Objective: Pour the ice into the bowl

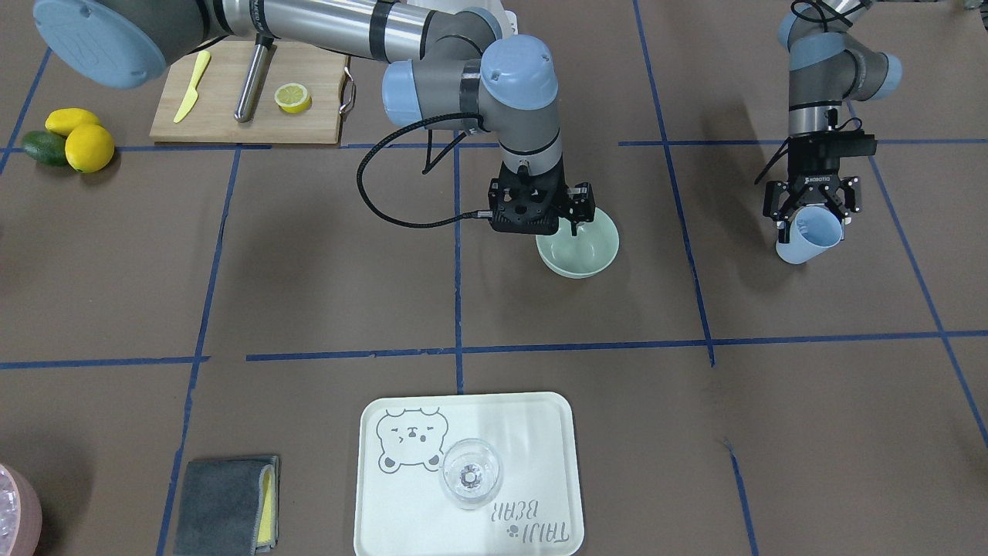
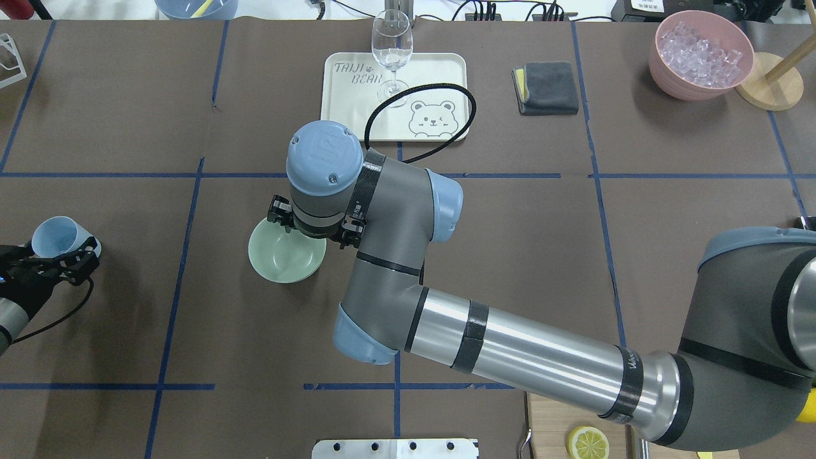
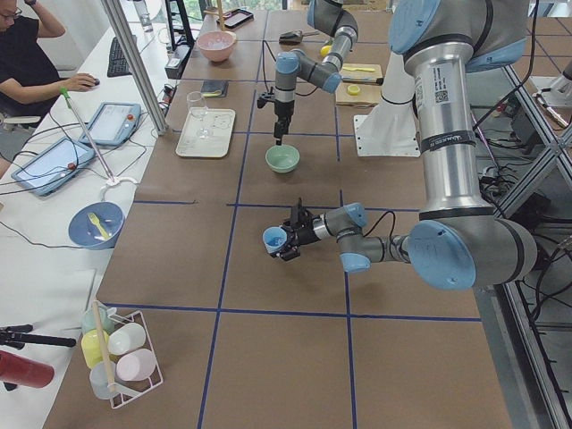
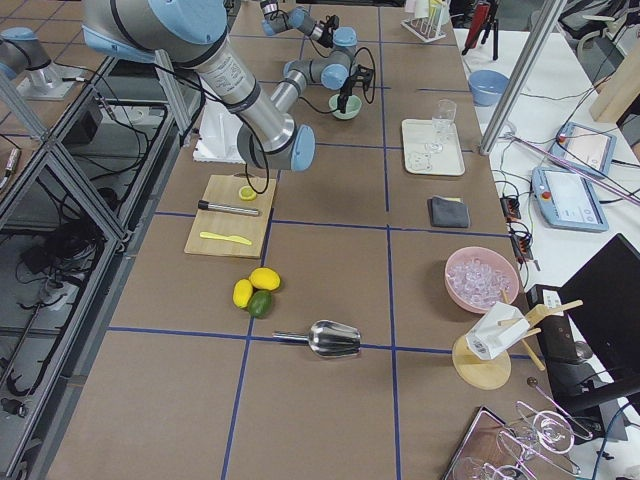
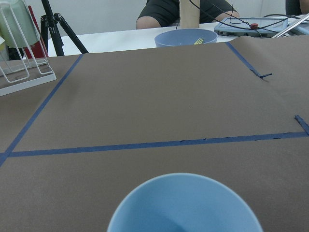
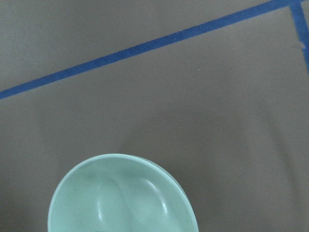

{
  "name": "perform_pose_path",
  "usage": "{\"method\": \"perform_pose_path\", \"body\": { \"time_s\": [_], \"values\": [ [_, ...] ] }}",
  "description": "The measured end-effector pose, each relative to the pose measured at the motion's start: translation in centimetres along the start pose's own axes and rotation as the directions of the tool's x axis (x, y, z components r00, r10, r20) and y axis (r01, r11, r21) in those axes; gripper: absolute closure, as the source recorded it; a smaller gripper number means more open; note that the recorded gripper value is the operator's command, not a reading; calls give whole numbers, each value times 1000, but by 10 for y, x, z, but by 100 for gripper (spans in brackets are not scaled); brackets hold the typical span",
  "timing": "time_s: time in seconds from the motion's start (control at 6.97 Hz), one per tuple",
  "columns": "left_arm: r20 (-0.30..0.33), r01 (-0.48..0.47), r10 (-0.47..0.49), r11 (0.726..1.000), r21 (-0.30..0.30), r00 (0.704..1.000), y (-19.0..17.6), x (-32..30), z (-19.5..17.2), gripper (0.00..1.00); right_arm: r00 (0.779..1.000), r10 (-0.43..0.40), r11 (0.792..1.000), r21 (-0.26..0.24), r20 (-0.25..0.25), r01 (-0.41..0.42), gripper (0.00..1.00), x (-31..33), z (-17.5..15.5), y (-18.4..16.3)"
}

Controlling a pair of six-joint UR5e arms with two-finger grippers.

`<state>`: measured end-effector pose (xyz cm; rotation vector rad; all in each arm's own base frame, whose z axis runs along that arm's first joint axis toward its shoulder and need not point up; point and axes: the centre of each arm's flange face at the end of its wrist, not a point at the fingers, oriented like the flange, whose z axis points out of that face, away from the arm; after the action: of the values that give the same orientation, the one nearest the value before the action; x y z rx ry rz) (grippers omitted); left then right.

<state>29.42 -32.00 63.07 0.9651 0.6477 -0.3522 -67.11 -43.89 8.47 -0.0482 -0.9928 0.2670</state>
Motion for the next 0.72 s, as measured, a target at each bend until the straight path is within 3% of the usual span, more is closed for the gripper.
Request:
{"method": "perform_pose_path", "body": {
  "time_s": [0.14, 0.29, 0.43, 0.57, 0.72],
  "values": [
    [-2, 2, -2, 1000, 2, 1000, 0, 3, 2, 2, 1000, 0, 1000, 1, 0, 0, 0, 0, 0, -1],
    [-6, 4, -4, 1000, 3, 1000, 0, 6, 2, 24, 1000, 1, 1000, 2, 1, -1, 0, 1, -1, -1],
    [-7, 6, -6, 1000, 4, 1000, 0, 7, 3, 52, 1000, 1, 1000, 4, 7, -1, 0, 4, -5, -2],
    [-8, 7, -7, 1000, 5, 1000, 0, 8, 3, 90, 1000, 0, 1000, 7, 16, 0, 0, 9, -10, -3],
    [-9, 8, -8, 1000, 6, 1000, -1, 8, 3, 100, 1000, -1, 1000, 9, 23, 1, 0, 13, -15, -4]
  ]
}}
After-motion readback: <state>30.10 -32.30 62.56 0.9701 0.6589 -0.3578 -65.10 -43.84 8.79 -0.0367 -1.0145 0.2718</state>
